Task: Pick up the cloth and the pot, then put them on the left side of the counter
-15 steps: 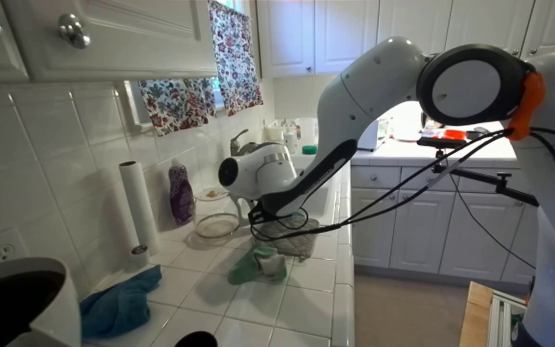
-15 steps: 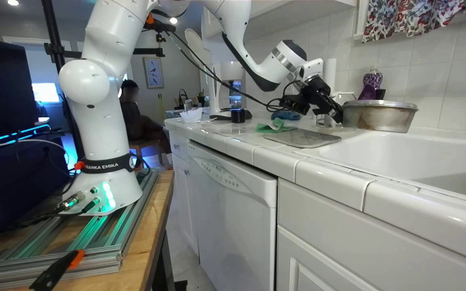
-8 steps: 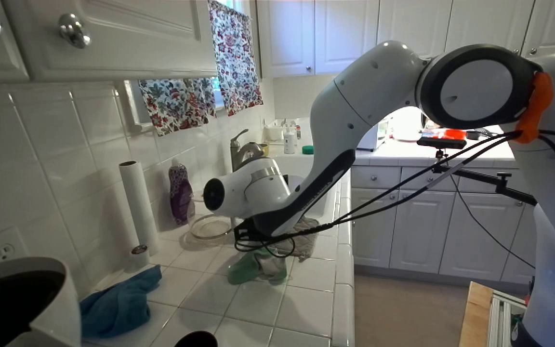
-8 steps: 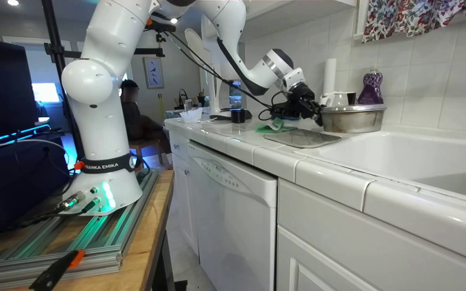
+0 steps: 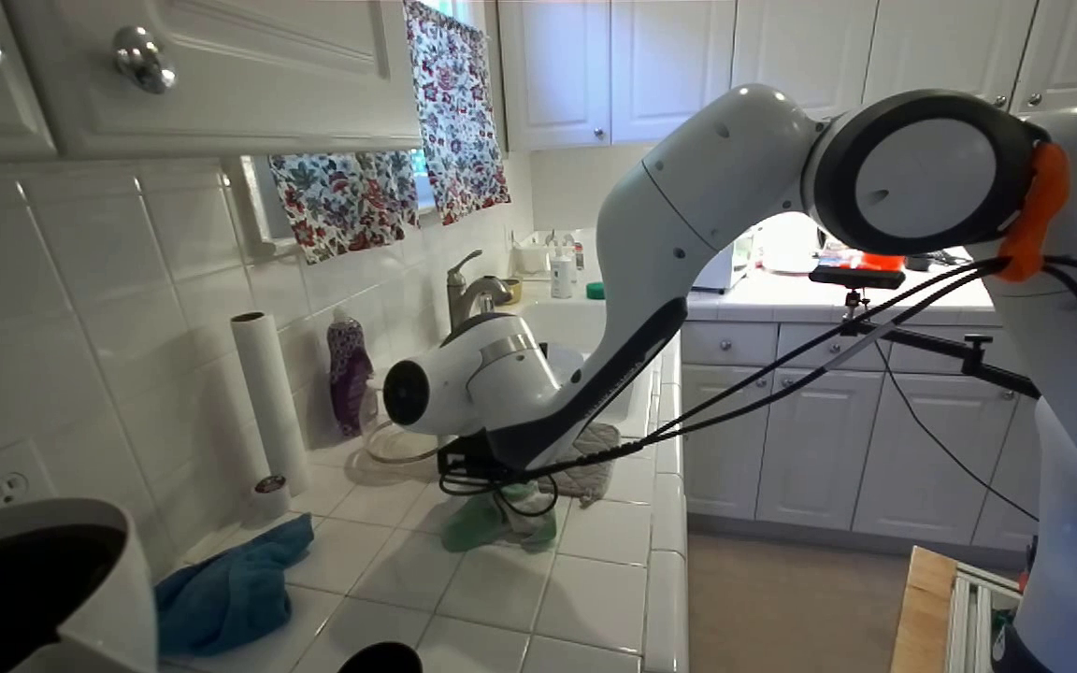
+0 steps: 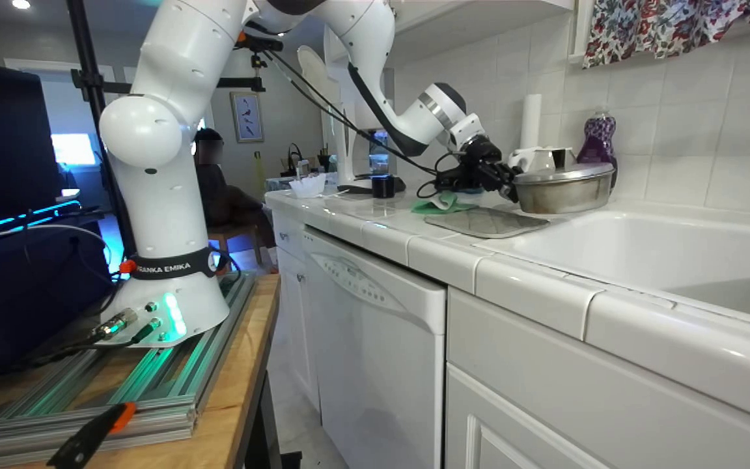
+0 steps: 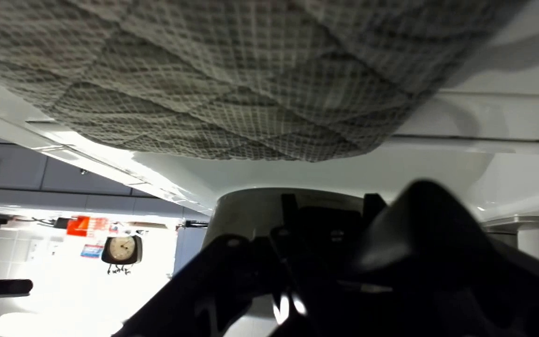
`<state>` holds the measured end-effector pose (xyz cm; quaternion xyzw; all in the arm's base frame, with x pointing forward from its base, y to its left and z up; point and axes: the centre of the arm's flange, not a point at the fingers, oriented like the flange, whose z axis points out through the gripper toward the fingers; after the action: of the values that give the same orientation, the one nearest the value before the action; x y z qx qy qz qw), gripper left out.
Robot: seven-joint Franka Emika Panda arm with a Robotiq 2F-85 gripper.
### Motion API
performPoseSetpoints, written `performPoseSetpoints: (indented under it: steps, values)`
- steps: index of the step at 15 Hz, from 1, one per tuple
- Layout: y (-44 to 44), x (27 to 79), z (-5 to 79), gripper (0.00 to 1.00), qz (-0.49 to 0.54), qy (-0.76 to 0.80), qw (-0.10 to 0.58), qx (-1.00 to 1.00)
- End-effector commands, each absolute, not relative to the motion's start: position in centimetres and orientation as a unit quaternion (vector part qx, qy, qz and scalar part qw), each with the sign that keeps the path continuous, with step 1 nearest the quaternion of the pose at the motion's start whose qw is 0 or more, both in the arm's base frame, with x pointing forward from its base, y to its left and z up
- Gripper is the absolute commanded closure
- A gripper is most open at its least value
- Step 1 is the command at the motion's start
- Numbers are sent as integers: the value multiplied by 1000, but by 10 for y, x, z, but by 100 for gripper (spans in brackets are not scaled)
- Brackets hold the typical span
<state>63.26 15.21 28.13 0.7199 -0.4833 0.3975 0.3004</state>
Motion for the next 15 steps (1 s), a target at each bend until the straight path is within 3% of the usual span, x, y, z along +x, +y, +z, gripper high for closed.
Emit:
performPoseSetpoints:
  steps: [1,2,5,6,15]
  values:
    - [154,633,282,86,400,-483,297,720]
    - [155,633,282,61,399,-482,296,721]
    - [155,632,277,61,396,-481,298,723]
    - [155,632,277,86,395,-481,299,723]
    - [152,623,318,86,381,-448,279,759]
